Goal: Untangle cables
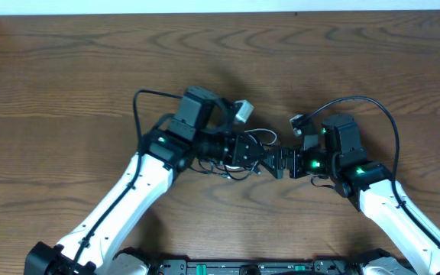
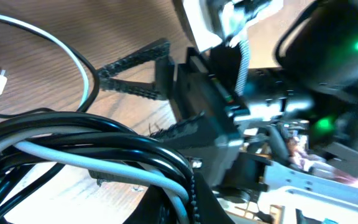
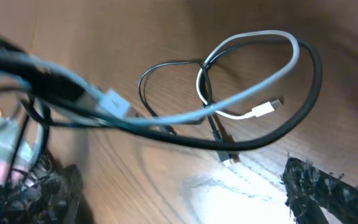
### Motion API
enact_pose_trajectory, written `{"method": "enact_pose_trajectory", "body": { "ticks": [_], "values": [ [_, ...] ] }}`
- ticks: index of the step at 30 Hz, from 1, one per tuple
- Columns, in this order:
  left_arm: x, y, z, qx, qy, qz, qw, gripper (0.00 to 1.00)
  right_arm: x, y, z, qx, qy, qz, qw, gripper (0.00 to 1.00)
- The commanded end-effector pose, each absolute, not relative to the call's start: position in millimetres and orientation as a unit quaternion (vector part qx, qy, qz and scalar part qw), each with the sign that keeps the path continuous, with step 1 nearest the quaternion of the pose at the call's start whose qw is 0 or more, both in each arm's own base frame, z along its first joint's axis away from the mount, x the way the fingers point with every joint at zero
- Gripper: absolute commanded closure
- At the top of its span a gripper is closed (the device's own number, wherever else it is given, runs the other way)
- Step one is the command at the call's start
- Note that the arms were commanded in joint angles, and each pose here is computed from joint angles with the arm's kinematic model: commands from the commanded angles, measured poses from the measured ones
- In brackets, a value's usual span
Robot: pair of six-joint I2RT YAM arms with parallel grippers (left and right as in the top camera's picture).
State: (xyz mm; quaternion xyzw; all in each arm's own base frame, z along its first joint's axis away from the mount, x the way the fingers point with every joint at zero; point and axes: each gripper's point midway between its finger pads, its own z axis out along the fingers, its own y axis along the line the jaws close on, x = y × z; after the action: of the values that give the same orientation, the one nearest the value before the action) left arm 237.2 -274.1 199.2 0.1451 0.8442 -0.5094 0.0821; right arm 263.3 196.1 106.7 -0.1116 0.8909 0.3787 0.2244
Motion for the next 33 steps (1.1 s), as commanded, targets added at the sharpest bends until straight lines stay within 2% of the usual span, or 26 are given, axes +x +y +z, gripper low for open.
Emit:
{"method": "enact_pose_trajectory", "body": {
  "ticks": [1, 5, 10, 12, 20, 28, 31, 33],
  "values": [
    [231, -274, 227, 0.182, 0.805, -0.559, 0.081, 0.92, 264, 197, 109, -0.17, 0.878, 0.371, 0.251, 0.01],
    [232, -272, 227, 0.179, 0.805, -0.56, 0.082, 0.92, 269, 198, 113, -0.219, 0.862, 0.358, 0.283, 0.01],
    [231, -272, 226, 0.176, 0.807, -0.559, 0.076, 0.93, 259, 185, 93, -0.408, 0.818, 0.255, 0.317, 0.01],
    [230, -271, 225, 0.174, 0.808, -0.558, 0.073, 0.93, 264, 179, 89, -0.44, 0.807, 0.218, 0.327, 0.01],
    [229, -271, 224, 0.17, 0.81, -0.558, 0.067, 0.93, 285, 197, 121, -0.46, 0.754, 0.229, 0.408, 0.01],
    [221, -275, 238, 0.192, 0.782, -0.59, 0.057, 0.93, 262, 217, 122, -0.485, 0.734, 0.277, 0.387, 0.05],
    [218, -277, 246, 0.206, 0.767, -0.605, 0.057, 0.93, 256, 219, 119, -0.489, 0.735, 0.282, 0.376, 0.11],
    [216, -277, 248, 0.209, 0.762, -0.61, 0.054, 0.93, 254, 221, 118, -0.491, 0.734, 0.283, 0.375, 0.2]
  ]
}}
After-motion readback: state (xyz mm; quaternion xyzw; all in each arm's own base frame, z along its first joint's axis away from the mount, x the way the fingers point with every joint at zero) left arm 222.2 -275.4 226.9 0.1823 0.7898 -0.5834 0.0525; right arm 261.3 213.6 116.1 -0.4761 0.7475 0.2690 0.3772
